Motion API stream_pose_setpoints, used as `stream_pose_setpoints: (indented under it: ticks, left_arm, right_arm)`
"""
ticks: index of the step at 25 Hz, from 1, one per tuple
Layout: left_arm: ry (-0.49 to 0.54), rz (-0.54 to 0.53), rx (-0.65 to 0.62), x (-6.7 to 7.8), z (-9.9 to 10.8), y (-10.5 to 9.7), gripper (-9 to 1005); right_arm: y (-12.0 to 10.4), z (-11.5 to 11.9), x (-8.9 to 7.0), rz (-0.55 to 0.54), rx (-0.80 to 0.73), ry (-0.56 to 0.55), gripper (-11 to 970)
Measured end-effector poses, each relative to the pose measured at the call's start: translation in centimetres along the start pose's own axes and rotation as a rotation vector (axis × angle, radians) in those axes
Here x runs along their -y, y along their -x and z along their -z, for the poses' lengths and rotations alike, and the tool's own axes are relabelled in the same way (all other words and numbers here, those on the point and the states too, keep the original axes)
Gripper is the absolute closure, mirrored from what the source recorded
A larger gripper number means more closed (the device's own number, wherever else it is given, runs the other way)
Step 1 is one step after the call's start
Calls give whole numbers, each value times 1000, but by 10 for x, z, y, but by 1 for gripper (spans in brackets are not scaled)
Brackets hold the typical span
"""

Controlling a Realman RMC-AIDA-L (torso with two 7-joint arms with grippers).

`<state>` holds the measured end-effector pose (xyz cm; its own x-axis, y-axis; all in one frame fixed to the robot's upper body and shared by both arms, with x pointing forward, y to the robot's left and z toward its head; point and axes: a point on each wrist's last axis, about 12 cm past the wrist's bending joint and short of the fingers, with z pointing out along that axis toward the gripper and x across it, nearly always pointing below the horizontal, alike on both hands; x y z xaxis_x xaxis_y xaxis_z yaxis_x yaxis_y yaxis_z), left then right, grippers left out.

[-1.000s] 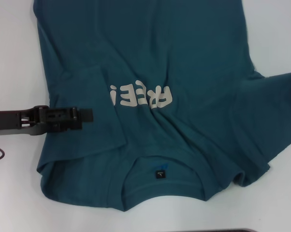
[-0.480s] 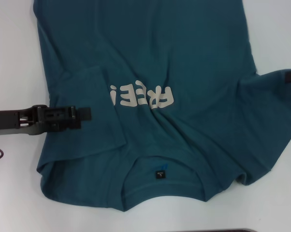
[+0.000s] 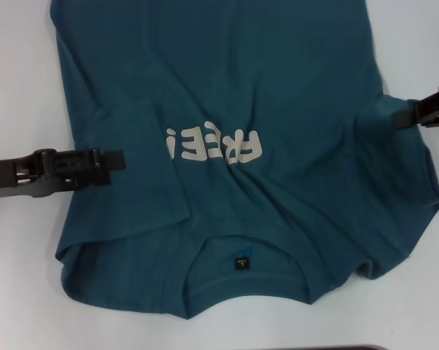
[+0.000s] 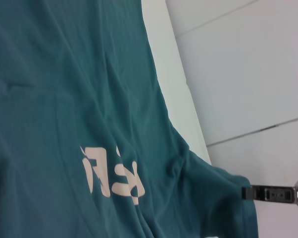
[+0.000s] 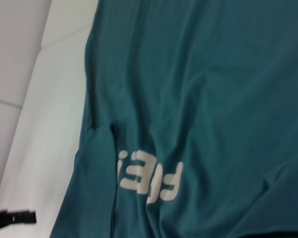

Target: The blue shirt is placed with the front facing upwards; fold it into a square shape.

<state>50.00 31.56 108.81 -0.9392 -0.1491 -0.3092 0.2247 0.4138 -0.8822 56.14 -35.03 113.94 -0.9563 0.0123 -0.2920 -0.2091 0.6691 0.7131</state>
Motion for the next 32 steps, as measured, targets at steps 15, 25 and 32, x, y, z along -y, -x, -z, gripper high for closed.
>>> stream_pose_setpoints:
  ticks: [15, 25, 32]
  left_arm:
    - [2, 23, 82, -4, 13, 0, 183]
    - [0, 23, 94, -4, 13, 2, 183]
    - [0, 26, 96, -4, 13, 1, 183]
  right_arm:
    - [25, -46, -26, 14, 10, 17, 848]
    - [22, -64, -20, -29, 47, 1, 829]
    - [29, -69, -21, -33, 92, -15, 816]
